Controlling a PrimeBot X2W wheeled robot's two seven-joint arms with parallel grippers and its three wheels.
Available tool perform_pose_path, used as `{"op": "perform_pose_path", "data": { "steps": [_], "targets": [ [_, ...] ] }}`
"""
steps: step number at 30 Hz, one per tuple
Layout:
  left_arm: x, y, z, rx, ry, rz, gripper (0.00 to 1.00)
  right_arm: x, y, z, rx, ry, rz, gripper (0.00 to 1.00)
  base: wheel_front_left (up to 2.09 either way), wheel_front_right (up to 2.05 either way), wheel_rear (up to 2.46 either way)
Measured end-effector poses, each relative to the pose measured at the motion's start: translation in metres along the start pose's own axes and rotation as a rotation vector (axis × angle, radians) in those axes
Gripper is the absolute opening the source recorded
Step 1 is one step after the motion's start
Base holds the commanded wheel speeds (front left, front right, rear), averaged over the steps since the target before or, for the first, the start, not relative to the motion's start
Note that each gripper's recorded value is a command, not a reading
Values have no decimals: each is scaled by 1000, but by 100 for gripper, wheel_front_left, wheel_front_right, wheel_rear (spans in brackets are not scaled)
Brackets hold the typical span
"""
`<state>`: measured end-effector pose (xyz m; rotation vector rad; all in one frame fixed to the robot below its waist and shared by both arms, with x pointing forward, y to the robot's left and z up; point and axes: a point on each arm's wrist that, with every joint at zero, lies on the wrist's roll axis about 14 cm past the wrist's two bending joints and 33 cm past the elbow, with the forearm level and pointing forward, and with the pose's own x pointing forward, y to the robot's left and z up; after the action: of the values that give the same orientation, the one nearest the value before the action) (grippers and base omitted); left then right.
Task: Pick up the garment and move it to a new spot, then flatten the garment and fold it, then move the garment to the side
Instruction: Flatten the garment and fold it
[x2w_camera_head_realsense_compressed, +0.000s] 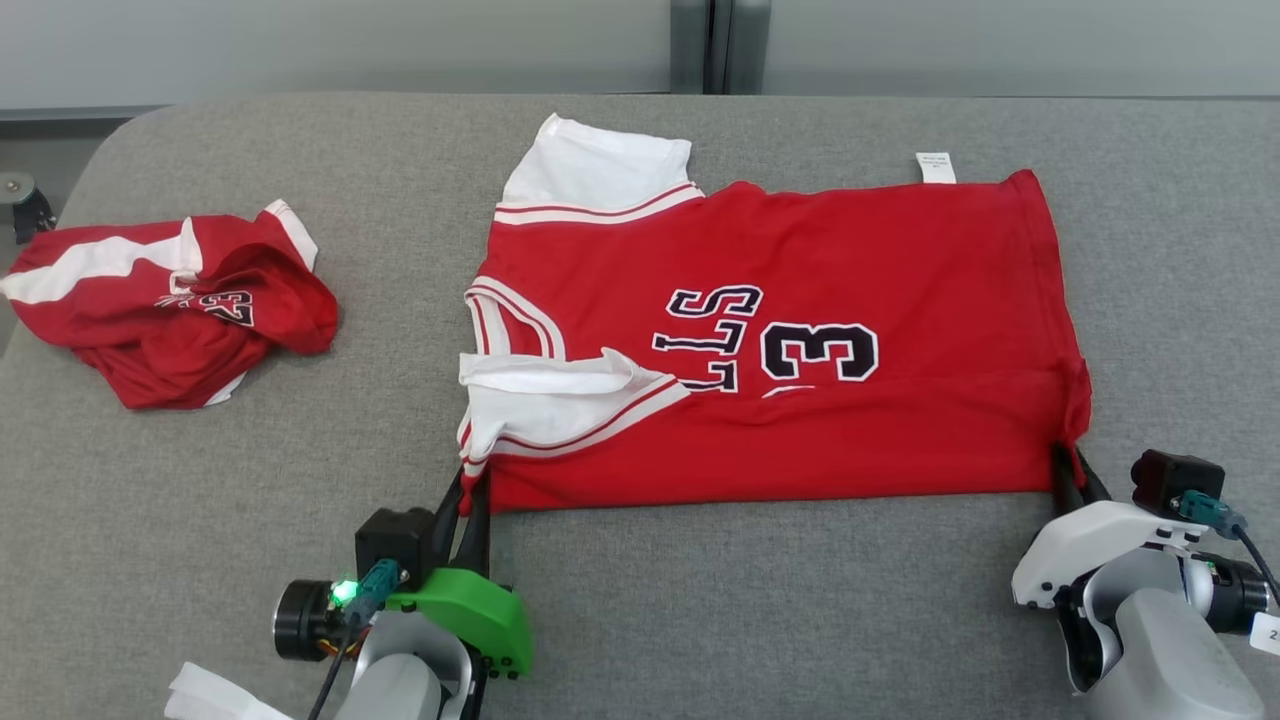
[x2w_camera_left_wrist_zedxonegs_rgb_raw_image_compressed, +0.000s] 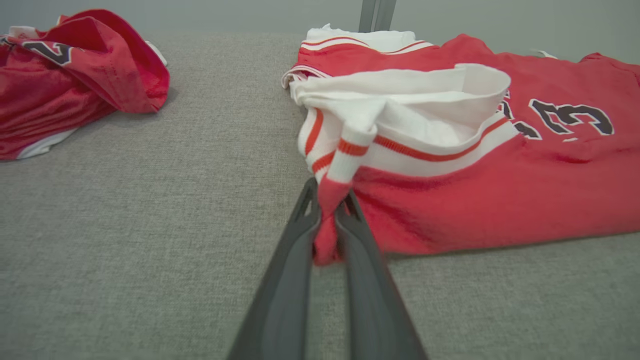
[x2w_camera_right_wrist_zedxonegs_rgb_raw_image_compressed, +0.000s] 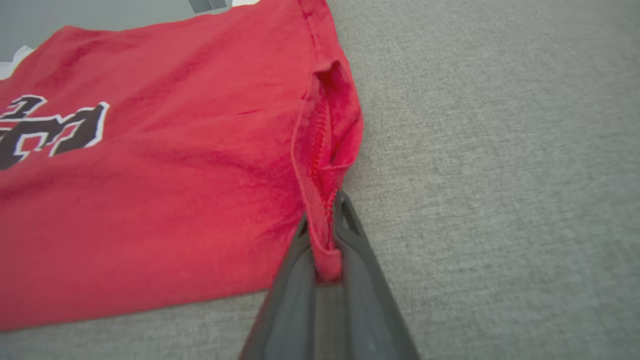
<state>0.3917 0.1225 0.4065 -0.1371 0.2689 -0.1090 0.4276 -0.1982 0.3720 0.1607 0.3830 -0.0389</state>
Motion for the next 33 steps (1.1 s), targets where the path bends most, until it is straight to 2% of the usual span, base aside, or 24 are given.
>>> {"op": "perform_pose_path", "data": {
  "steps": [12,22,23,24,25,26,33],
  "targets": [
    [-23,-6,-20,15,57,-26,0,-30,-28,7,-51,-35,-32,0,0,0,0],
    [-46,-19,-39,-17,111,-54,0,-63,-44,0,-17,-30,-72,0,0,0,0],
    [-46,-21,-40,-17,114,-59,26,-64,-44,3,-14,-46,-74,76,0,0,0],
    [-46,-22,-39,-16,112,-62,44,-65,-44,6,-9,-59,-74,100,0,0,0],
    [-45,-23,-38,-16,107,-65,78,-65,-42,10,-3,-73,-71,100,0,0,0],
    [-44,-23,-36,-17,103,-63,100,-65,-40,14,-5,-87,-66,100,0,0,0],
    [-36,-17,-24,-31,74,-34,100,-67,-35,53,-23,-241,-54,100,0,0,0]
  ]
}}
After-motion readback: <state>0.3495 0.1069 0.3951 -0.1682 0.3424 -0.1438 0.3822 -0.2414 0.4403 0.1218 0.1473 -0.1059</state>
